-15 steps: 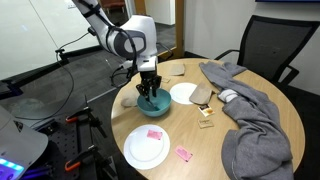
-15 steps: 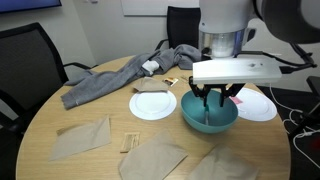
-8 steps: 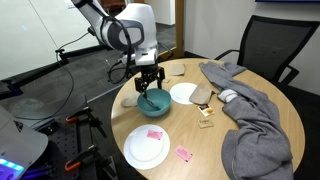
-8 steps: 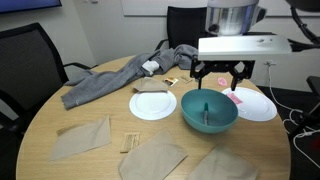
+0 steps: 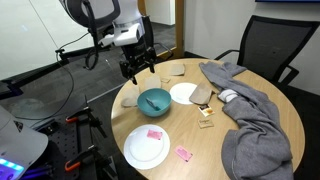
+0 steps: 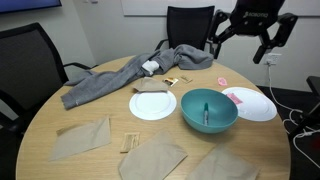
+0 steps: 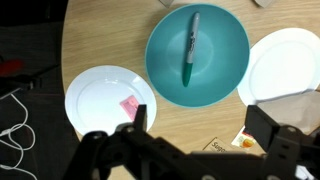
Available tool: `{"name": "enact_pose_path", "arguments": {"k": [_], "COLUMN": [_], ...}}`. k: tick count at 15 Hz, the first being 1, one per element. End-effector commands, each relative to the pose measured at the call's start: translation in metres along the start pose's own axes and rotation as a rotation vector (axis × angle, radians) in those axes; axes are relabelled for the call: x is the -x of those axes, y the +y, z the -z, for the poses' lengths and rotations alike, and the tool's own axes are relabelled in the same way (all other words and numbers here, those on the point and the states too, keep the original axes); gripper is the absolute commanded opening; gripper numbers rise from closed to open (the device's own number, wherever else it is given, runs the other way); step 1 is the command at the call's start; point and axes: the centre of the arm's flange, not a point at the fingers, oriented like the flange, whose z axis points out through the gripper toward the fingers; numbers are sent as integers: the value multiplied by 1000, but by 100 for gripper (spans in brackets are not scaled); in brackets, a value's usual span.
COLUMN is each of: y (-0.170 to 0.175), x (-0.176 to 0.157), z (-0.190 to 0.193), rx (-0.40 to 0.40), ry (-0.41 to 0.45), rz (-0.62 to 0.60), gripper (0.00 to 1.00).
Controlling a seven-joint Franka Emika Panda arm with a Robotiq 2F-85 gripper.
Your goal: Put the green pen inside the green bowl
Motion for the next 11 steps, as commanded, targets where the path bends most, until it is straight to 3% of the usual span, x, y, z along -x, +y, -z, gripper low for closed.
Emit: {"name": "enact_pose_path", "arguments": {"k": [1, 5, 6, 11], "y": [27, 36, 21, 27], "x": [4, 7, 6, 8], "z": [38, 52, 38, 44], "rx": [-37, -85, -69, -85], "ry": [-35, -73, -49, -58], "rz": [12, 35, 19, 31], "gripper": [100, 100, 100, 100]}}
